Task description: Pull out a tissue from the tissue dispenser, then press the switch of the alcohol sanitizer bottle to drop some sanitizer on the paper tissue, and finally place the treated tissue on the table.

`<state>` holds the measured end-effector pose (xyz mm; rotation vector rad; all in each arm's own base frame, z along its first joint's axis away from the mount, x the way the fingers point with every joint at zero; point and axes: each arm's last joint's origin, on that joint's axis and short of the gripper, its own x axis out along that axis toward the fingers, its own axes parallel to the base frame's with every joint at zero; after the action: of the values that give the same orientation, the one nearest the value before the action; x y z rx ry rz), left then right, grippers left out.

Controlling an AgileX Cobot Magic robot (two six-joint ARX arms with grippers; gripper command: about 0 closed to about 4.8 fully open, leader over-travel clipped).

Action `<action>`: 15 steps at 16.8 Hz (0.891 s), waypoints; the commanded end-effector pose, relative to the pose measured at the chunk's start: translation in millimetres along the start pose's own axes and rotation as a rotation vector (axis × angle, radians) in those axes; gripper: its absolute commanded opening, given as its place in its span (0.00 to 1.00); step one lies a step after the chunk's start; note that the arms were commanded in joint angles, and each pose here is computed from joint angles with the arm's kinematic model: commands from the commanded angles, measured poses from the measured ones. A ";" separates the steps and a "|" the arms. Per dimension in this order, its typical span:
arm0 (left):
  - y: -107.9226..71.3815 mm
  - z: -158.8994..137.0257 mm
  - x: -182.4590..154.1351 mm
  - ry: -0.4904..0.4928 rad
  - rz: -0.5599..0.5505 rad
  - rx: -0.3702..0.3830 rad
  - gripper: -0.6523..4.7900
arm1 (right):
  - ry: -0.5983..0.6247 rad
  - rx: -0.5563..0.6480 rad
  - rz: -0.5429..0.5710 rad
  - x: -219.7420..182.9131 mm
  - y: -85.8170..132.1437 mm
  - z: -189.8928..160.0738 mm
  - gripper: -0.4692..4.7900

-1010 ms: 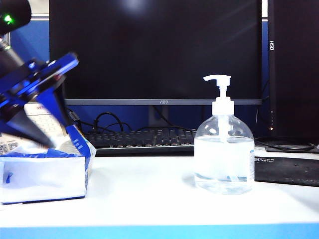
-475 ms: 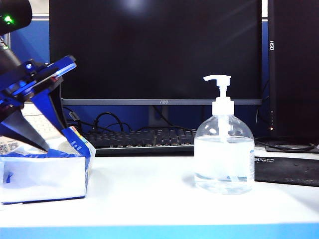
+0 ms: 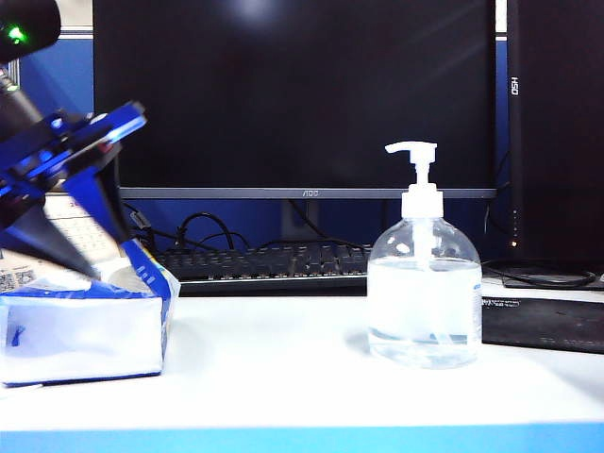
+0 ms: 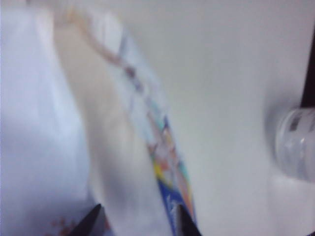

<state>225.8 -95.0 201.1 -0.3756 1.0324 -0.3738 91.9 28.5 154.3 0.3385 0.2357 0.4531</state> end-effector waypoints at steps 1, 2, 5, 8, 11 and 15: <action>-1.0 4.6 0.4 -0.052 0.023 0.015 0.47 | -0.020 -0.005 0.009 -0.6 1.4 3.4 0.09; 0.2 3.6 0.8 -0.046 0.042 0.017 0.47 | -0.020 -0.005 0.009 -0.6 1.4 3.4 0.09; 1.5 2.6 0.8 -0.042 0.070 0.024 0.47 | -0.020 -0.005 0.009 -0.6 1.4 3.4 0.09; 3.7 0.3 0.7 -0.029 0.117 0.038 0.47 | -0.020 -0.005 0.009 -0.6 1.4 3.4 0.09; 3.6 1.8 2.1 -0.042 0.114 0.044 0.47 | -0.020 -0.006 0.008 -0.6 1.4 3.4 0.09; 8.3 1.6 18.5 0.000 0.115 0.035 0.47 | -0.017 -0.011 0.008 -0.6 1.3 3.1 0.09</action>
<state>235.2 -95.4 185.1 -0.2847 1.0383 -0.2814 91.9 28.5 154.3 0.3358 0.2347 0.4535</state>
